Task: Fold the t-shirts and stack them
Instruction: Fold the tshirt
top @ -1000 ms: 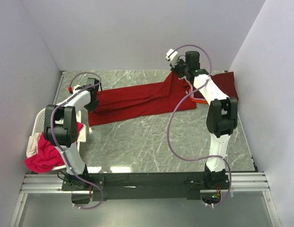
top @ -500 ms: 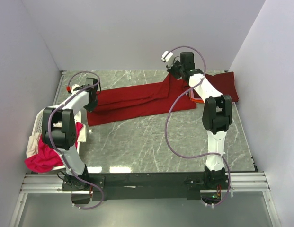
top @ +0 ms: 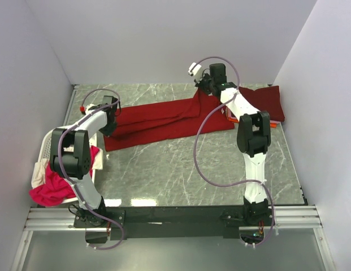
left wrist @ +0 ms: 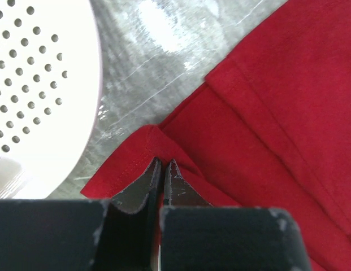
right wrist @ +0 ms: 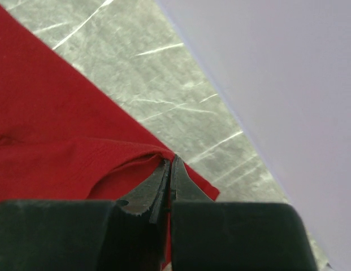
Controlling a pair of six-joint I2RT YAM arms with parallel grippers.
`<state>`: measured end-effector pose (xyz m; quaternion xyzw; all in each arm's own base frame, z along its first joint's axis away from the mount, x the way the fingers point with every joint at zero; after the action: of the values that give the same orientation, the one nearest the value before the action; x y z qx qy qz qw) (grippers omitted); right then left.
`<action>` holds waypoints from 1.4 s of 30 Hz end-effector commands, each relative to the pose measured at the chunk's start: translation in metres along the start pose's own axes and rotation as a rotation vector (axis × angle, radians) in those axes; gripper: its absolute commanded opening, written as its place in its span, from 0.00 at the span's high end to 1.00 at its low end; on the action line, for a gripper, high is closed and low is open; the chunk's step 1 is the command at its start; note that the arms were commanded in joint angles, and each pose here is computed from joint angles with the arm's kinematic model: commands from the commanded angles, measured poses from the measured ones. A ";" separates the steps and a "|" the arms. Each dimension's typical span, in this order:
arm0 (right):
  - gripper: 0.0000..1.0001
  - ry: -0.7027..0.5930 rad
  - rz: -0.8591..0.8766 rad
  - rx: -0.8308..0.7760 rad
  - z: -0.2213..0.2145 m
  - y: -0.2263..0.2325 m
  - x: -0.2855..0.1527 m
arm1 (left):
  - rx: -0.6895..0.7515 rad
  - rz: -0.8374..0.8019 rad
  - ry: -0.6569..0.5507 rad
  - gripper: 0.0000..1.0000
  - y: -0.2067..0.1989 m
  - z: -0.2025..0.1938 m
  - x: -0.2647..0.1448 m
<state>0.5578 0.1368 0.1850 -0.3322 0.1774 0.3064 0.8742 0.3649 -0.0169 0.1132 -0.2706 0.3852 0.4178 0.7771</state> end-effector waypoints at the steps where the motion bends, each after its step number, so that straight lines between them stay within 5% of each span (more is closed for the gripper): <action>1: 1.00 -0.029 -0.032 -0.027 0.018 -0.007 0.003 | -0.043 -0.015 -0.043 0.96 0.004 0.012 -0.012; 8: 1.00 -0.009 -0.034 -0.029 0.011 -0.005 0.015 | -0.040 -0.009 -0.051 0.93 0.003 0.015 -0.012; 12: 0.99 0.004 -0.047 -0.032 0.007 -0.005 0.026 | -0.038 -0.003 -0.059 0.77 0.000 0.021 -0.015; 14: 0.69 0.021 -0.080 -0.028 0.002 -0.004 0.035 | -0.032 -0.019 -0.080 0.64 -0.004 0.030 -0.023; 15: 0.44 0.017 -0.112 -0.012 0.005 -0.008 0.036 | -0.026 -0.033 -0.093 0.58 -0.005 0.036 -0.029; 16: 0.37 0.023 -0.172 -0.004 0.008 -0.014 0.036 | -0.034 -0.055 -0.111 0.54 -0.011 0.046 -0.037; 20: 0.32 -0.020 -0.240 0.079 0.022 -0.033 0.025 | -0.007 -0.182 -0.161 0.28 -0.022 0.072 -0.072; 24: 0.32 -0.058 -0.137 0.091 0.032 -0.030 -0.002 | 0.136 -0.443 -0.176 0.27 -0.034 0.081 -0.105; 27: 0.35 -0.133 0.202 -0.032 0.035 0.010 -0.041 | 0.258 -0.676 -0.196 0.21 -0.037 0.079 -0.134; 32: 0.34 -0.225 0.746 -0.406 0.020 0.153 -0.117 | 0.321 -0.808 -0.310 0.09 -0.014 0.086 -0.172; 34: 0.34 -0.255 0.711 -0.541 0.049 0.203 -0.115 | 0.358 -0.809 -0.381 0.09 -0.002 0.092 -0.182; 42: 0.32 -0.214 0.456 -0.533 0.124 0.322 -0.065 | 0.344 -0.731 -0.627 0.10 0.075 0.087 -0.198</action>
<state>0.2801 0.3569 0.1495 -0.4572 0.0800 0.6586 0.5923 0.2783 -0.0142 0.3231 -0.1577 0.1066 0.0839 0.9781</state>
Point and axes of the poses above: each gripper's point midway between its finger pads, its own x axis out along the fingers, its own y axis along the line the jaws close on, z = x × y, the point moved 7 cm from there along -x, back along the fingers
